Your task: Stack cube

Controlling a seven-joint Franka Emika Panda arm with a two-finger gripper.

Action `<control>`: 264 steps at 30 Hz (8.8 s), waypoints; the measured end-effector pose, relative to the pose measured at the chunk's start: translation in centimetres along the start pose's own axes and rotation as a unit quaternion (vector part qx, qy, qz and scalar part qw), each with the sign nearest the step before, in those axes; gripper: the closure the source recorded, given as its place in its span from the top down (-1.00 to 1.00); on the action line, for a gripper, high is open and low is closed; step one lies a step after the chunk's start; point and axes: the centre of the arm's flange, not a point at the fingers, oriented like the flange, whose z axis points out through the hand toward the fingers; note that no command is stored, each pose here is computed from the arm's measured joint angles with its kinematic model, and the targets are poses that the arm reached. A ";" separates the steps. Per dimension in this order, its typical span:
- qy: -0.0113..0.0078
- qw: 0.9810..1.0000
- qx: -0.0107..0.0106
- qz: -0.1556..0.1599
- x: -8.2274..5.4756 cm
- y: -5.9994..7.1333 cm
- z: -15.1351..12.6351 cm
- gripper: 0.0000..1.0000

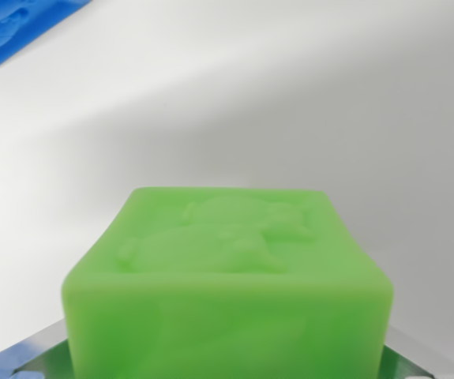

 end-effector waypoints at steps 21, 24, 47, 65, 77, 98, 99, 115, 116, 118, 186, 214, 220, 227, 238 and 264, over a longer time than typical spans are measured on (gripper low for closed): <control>0.002 1.000 0.003 -0.004 0.1 -0.2 -5.7 -1.00; 0.001 1.000 0.002 -0.015 0.1 -0.7 -5.6 -1.00; 0.001 0.994 0.002 -0.111 0.1 -5.1 -6.4 -1.00; 0.001 0.982 0.001 -0.190 0.2 -8.6 -7.1 -1.00; 0.000 0.970 0.001 -0.242 0.3 -11.0 -7.5 -1.00; -0.001 0.962 -0.003 -0.271 0.3 -12.2 -3.6 -1.00; -0.001 0.962 -0.003 -0.271 0.3 -12.2 -3.4 -1.00; -0.001 0.962 -0.004 -0.272 0.2 -12.2 -0.9 -1.00; -0.001 0.962 -0.004 -0.272 0.2 -12.2 -0.9 -1.00; -0.001 0.962 -0.004 -0.272 0.2 -12.2 -0.8 -1.00; 0.000 0.962 0.000 -0.272 0.3 -12.3 -9.1 1.00; 0.000 0.962 0.001 -0.273 0.2 -12.3 -21.1 1.00; 0.000 0.962 0.002 -0.273 0.3 -12.4 -23.4 1.00; 0.000 0.962 0.002 -0.274 0.3 -12.4 -25.9 1.00; 0.000 0.962 0.002 -0.274 0.3 -12.4 -28.8 1.00; -0.001 0.962 0.002 -0.274 0.3 -12.4 -30.5 1.00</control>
